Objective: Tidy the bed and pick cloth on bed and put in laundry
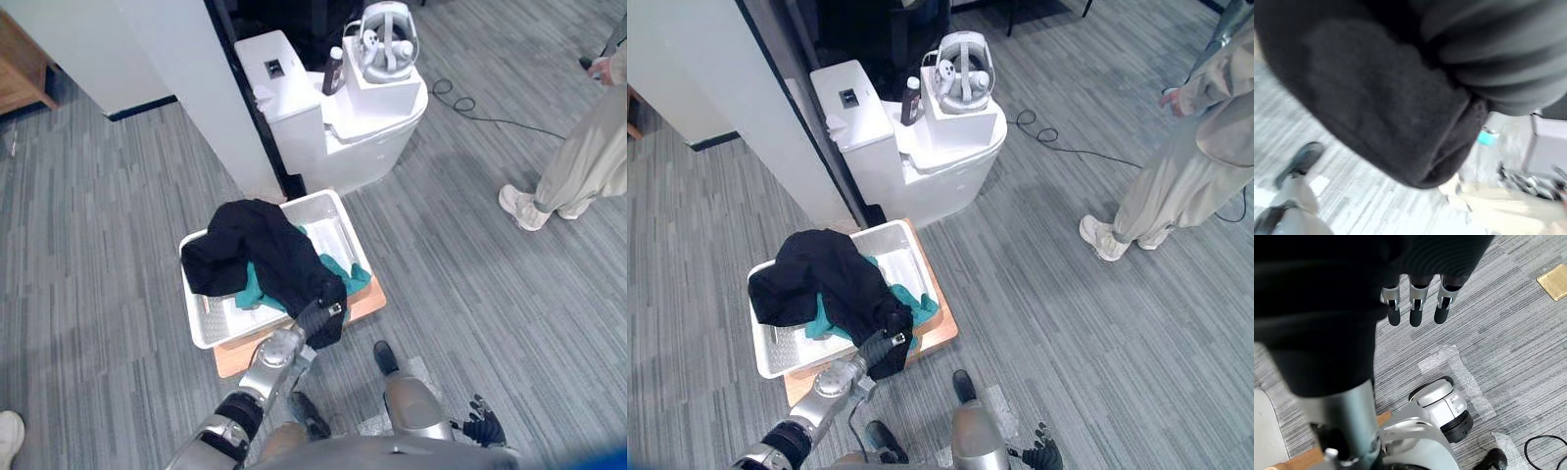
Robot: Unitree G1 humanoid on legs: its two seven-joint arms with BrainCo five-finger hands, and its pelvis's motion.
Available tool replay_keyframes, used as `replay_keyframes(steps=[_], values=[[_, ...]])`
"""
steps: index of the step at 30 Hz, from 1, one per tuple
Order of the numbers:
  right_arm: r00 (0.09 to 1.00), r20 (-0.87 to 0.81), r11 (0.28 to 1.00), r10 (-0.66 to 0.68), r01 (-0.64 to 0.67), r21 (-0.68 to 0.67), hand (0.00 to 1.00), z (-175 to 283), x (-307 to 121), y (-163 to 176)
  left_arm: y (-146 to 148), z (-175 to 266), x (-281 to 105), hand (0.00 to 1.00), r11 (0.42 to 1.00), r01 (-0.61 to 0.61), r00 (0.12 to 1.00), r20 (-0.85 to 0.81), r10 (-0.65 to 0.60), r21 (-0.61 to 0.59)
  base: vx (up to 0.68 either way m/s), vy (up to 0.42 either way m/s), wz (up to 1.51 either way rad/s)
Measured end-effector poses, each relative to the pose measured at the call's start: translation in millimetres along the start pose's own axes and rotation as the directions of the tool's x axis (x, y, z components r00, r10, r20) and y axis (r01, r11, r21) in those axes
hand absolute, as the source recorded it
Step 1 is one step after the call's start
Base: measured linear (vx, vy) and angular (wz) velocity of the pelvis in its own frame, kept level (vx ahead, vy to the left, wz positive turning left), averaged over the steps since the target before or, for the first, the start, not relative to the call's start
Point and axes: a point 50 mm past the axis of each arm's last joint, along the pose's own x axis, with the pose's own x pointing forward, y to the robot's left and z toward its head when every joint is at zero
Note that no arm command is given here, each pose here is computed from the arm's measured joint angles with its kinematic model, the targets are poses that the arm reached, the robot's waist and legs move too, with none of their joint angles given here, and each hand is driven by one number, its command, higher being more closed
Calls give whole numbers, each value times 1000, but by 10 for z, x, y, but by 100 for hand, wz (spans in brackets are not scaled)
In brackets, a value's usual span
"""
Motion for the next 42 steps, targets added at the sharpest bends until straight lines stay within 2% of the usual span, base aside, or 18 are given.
replay_keyframes(steps=[2, 7, 10, 13, 14, 17, 20, 21, 25, 27, 30, 33, 36, 41, 42], values=[[1000, 14, 1000, 2, -2, -8, 0, 21, 5, 2, 24, -75, -8, 100, 996, -78, 997, -28, 77, -35, 23, -25, -8], [1000, 29, 999, 6, -5, -32, 0, 49, 13, -16, 45, -54, -4, 100, 990, -129, 992, 0, 129, -58, 9, -14, -4], [999, 32, 998, 13, -11, -65, 0, 57, 16, -22, 73, 12, -7, 100, 979, -157, 985, 54, 166, -131, 0, 0, 0], [999, 31, 998, 13, -10, -70, 0, 54, 15, -30, 177, 241, -31, 100, 954, -198, 954, 179, 240, -225, -4, -2, 4], [999, 31, 997, 14, -12, -79, 0, 56, 15, -34, 272, 396, -59, 100, 935, -207, 924, 255, 283, -287, 0, 0, 0], [999, 28, 996, 16, -14, -85, 0, 44, 10, -34, 455, 648, -134, 100, 907, -207, 865, 365, 345, -366, 0, 0, 0], [1000, 18, 995, 22, -20, -95, 0, 5, -8, -23, 718, 1016, -287, 100, 882, -156, 765, 510, 393, -445, 13, -8, 4], [1000, 13, 995, 22, -20, -96, 0, -14, -17, -23, 828, 1180, -379, 100, 877, -135, 713, 569, 409, -462, 22, -12, 7], [1000, -2, 996, 21, -21, -90, 0, -99, -66, -31, 964, 1464, -532, 100, 890, -114, 642, 651, 405, -441, -3, 0, 8], [1000, -8, 996, 21, -22, -86, 0, -126, -80, -30, 949, 1505, -531, 100, 899, -110, 646, 657, 389, -424, -53, 8, 4], [999, -26, 996, 34, -36, -79, 0, -155, -88, 6, 922, 1384, -453, 100, 907, -124, 722, 591, 360, -402, -29, 7, 8], [998, -29, 998, 47, -49, -47, 0, -125, -69, 79, 945, 1012, -333, 100, 905, -177, 828, 438, 349, -387, 0, 7, 11], [998, -36, 999, 43, -45, -29, 0, -112, -56, 76, 875, 773, -268, 100, 920, -193, 883, 349, 314, -341, 35, 22, 4], [999, -26, 999, 41, -41, -29, 0, -69, -35, 64, 823, 524, -226, 100, 931, -226, 918, 258, 302, -285, 31, 18, 5], [999, -19, 999, 39, -40, -34, 0, -41, -20, 49, 831, 497, -228, 0, 929, -248, 914, 251, 318, -273, -9, 10, 3]])
